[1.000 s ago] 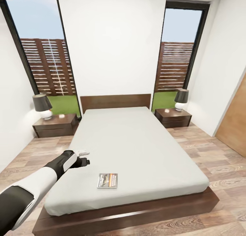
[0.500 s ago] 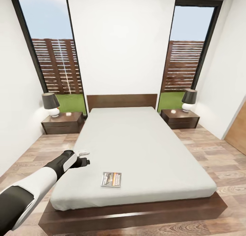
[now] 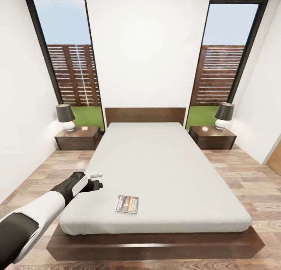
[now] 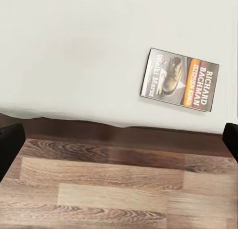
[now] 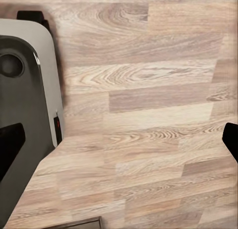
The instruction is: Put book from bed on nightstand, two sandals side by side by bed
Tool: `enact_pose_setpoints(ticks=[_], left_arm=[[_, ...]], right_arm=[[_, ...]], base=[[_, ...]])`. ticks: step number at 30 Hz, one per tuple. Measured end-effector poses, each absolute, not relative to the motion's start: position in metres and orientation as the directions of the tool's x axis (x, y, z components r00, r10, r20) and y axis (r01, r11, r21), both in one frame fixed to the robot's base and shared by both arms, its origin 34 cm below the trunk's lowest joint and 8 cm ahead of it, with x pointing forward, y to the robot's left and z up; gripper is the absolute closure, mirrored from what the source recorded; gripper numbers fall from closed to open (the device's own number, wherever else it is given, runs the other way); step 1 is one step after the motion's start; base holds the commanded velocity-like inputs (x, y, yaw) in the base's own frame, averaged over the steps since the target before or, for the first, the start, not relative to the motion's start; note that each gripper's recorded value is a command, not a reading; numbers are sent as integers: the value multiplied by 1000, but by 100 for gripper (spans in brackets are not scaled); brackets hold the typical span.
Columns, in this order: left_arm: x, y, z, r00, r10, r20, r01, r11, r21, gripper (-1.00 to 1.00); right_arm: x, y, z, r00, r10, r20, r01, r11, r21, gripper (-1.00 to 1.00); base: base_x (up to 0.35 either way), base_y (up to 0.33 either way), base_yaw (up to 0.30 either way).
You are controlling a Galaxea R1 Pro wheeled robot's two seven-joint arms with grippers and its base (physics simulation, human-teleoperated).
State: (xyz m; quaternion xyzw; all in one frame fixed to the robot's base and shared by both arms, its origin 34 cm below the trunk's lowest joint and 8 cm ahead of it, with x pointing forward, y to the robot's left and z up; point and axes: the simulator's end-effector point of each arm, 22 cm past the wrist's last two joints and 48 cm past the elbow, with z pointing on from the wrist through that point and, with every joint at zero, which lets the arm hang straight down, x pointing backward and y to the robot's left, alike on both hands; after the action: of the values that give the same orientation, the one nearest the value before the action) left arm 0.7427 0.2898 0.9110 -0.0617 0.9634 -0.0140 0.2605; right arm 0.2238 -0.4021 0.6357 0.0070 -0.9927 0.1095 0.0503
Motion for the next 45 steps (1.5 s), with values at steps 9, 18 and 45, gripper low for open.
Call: enact_pose_setpoints(ticks=[9,18,45], left_arm=[[743,289,911,-856,-125,-502,-111,992,-60,-100],[743,289,912,-856,-123,-503,-107,992,-60,-100],[745,287,912,-853,-115,-509,-100,993,-57,-100]], right_arm=[[223,-402,636,-995,-3,102,-25,976,-216,-100],[223,-402,636,-995,-2,101,-24,976,-216,-100],[223,-401,635,-995,-2,101,-23,976,-215,-100]], base=[[0,-48,21],[73,-56,3],[74,-15,0]])
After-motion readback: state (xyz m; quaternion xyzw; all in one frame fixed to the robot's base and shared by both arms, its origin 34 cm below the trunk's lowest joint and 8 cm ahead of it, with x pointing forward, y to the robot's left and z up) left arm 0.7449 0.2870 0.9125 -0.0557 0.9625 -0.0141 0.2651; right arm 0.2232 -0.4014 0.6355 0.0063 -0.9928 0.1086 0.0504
